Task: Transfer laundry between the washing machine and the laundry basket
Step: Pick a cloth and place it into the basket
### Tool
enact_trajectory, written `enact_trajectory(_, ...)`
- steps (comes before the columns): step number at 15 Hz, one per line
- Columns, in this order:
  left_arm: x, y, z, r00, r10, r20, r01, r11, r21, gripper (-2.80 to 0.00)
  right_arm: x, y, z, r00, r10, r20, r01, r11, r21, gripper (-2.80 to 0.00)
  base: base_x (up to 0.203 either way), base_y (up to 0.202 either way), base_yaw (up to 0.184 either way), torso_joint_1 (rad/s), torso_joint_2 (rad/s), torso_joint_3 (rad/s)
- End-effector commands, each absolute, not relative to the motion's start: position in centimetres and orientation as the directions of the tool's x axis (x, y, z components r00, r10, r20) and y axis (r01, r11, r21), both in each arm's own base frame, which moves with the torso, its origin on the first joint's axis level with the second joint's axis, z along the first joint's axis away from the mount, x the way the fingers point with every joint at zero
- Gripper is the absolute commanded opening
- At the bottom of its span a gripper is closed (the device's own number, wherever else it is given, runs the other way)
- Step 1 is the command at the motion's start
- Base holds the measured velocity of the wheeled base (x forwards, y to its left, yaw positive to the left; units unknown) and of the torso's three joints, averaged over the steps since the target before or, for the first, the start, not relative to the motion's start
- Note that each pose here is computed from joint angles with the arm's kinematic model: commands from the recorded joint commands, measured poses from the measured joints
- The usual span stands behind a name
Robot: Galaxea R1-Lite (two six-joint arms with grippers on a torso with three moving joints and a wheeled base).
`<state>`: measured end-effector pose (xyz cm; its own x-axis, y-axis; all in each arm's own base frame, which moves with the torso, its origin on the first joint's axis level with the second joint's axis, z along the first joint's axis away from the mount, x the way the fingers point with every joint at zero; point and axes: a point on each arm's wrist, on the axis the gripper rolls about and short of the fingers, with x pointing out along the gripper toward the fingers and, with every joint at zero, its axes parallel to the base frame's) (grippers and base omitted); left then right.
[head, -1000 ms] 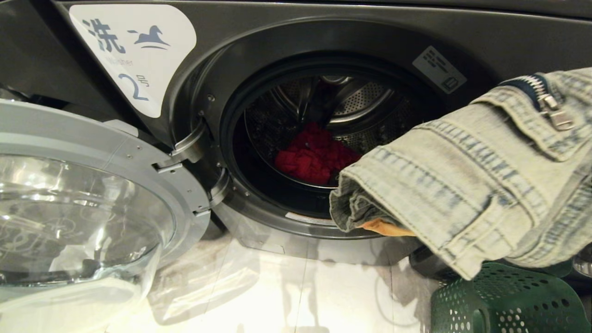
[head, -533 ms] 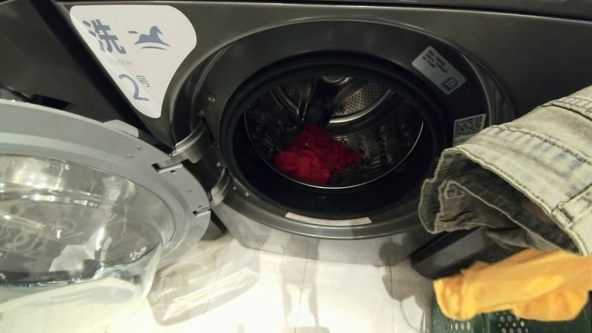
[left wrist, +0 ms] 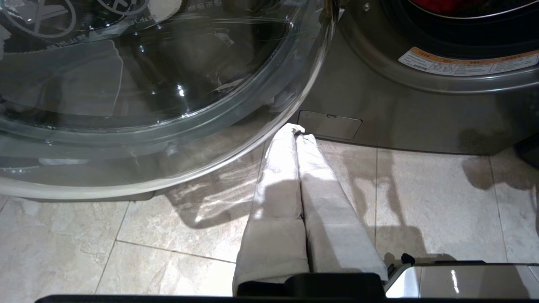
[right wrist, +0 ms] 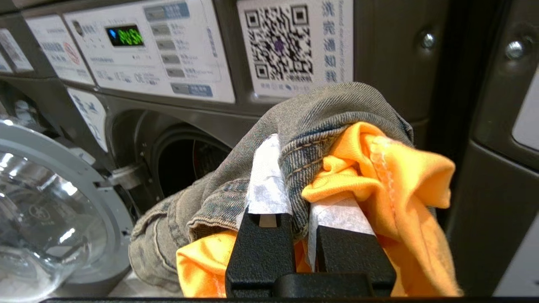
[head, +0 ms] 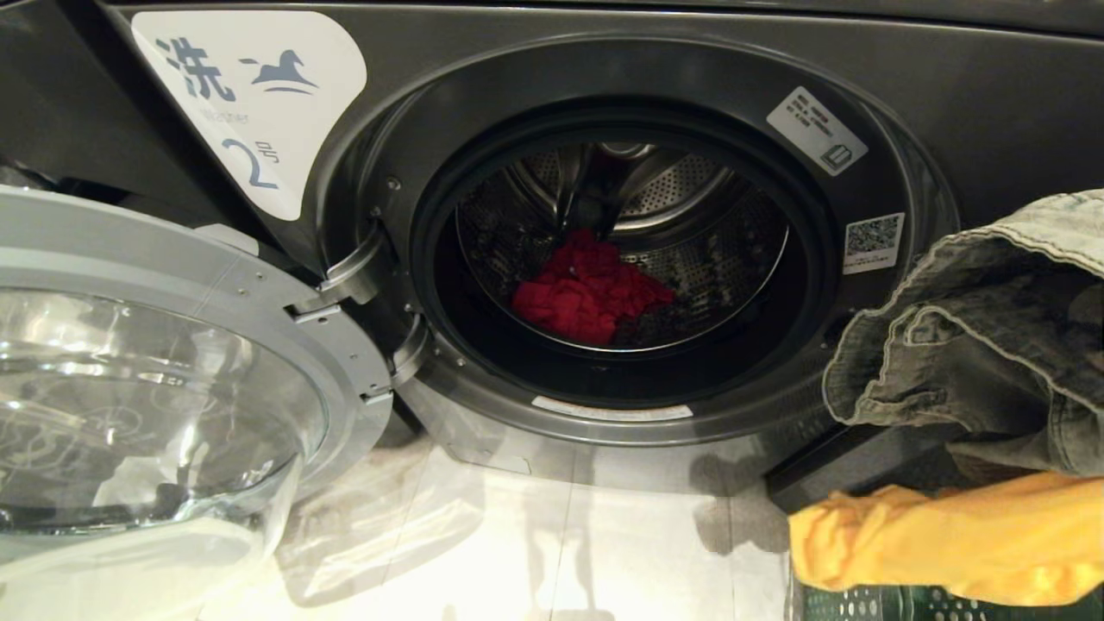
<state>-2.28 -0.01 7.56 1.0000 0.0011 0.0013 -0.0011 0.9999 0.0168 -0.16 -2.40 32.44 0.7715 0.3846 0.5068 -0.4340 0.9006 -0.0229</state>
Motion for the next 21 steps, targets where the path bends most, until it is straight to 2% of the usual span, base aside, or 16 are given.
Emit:
enact_trajectory(1, -2.3, 0.0, 7.6, 1.0, 0.002, 0.002, -0.002, 1.0, 0.017, -2.8, -0.3, -2.7, 32.5, 0.774, 0.374, 0.511, -0.427, 0.904, -0.016, -2.8, 0.0, 0.0, 0.0, 0.0, 0.0, 0.0)
enact_trajectory(11, -2.3, 0.0, 7.6, 1.0, 0.002, 0.002, -0.002, 1.0, 0.017, -2.8, -0.3, -2.5, 32.4, 0.818, 0.335, 0.468, -0.375, 0.927, -0.008, -2.8, 0.0, 0.0, -0.009, 0.0, 0.0, 0.001)
enact_trajectory(21, -2.3, 0.0, 7.6, 1.0, 0.002, 0.002, -0.002, 1.0, 0.017, -2.8, 1.0, -0.6, 32.2, 0.859, 0.312, 0.406, -0.339, 0.941, -0.004, -2.8, 0.0, 0.006, -0.17, 0.001, 0.0, 0.002)
